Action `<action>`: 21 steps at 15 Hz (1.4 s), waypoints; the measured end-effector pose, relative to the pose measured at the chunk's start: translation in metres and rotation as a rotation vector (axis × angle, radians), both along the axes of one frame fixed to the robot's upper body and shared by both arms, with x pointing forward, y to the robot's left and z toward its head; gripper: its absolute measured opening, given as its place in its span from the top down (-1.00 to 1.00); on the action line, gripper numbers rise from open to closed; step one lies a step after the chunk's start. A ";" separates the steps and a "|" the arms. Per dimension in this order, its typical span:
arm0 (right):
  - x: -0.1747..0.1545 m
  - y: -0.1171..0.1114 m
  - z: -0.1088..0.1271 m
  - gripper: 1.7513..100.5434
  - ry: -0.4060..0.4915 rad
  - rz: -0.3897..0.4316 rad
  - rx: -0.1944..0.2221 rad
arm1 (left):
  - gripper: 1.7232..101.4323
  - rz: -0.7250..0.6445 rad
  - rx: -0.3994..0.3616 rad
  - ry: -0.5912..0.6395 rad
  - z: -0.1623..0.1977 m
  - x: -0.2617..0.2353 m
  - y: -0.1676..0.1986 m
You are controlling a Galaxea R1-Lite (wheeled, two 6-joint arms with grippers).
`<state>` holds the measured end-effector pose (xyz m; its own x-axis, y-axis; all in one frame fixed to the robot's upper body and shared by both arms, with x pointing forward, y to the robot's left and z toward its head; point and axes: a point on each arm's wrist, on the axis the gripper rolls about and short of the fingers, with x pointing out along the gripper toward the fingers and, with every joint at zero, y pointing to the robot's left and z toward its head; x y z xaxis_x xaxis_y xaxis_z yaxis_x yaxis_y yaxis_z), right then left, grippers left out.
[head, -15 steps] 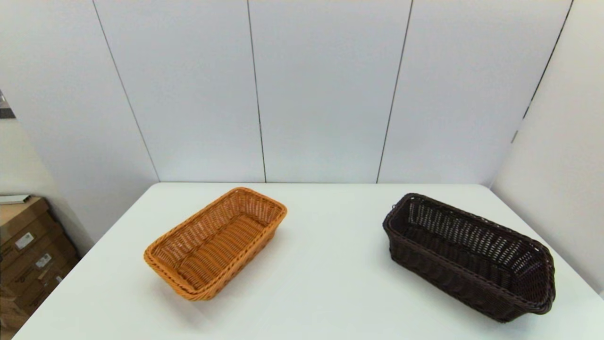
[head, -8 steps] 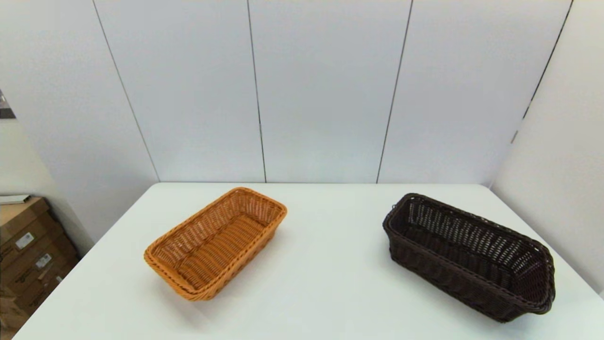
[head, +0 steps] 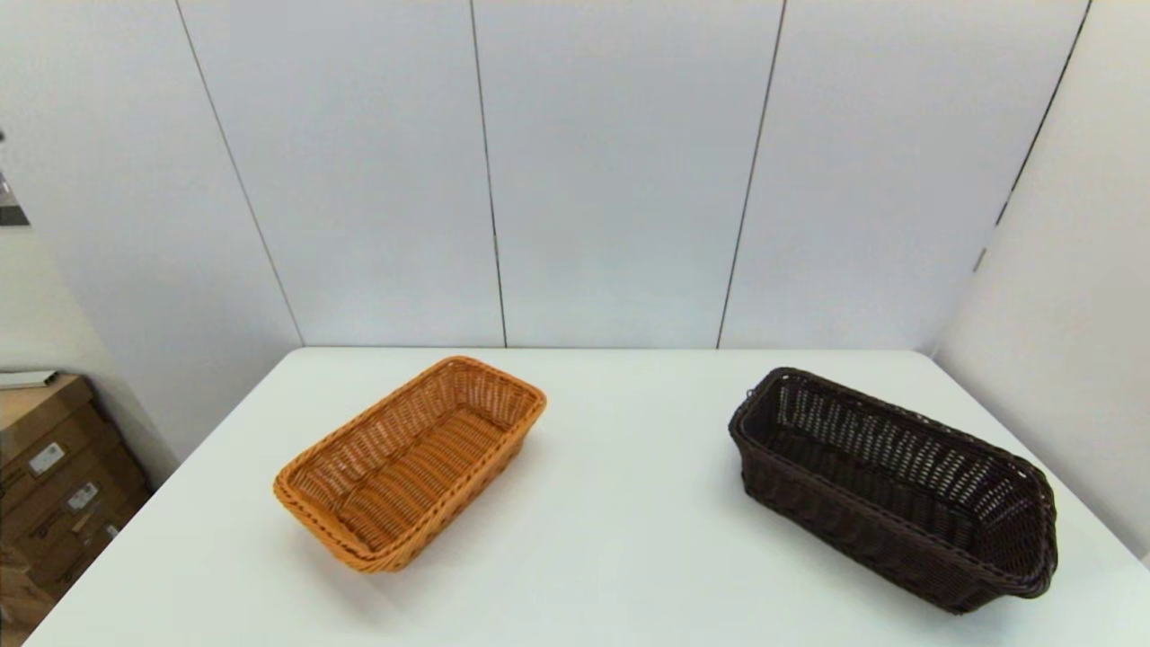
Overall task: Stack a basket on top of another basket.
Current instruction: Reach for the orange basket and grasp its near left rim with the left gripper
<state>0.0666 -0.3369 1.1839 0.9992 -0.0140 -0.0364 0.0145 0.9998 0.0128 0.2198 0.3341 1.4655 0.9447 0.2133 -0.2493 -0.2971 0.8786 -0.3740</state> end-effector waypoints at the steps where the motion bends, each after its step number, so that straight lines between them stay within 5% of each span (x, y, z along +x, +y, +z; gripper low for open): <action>1: 0.000 0.000 0.000 -0.93 0.000 0.000 0.000 | -0.93 0.031 -0.058 0.099 -0.005 0.019 -0.001; 5: 0.000 0.000 0.000 -0.93 0.000 0.000 0.000 | -0.93 0.095 -0.260 0.500 -0.046 0.074 -0.009; 10: 0.000 0.000 0.000 -0.93 0.000 0.000 0.000 | -0.93 0.008 -0.458 0.813 -0.090 0.109 -0.018; 15: 0.000 0.000 0.000 -0.93 0.001 0.000 0.000 | -0.93 -0.034 -0.556 1.015 -0.131 0.126 -0.021; 21: 0.000 0.000 0.000 -0.93 0.001 0.000 0.000 | -0.93 0.026 -0.577 1.221 -0.186 0.136 -0.021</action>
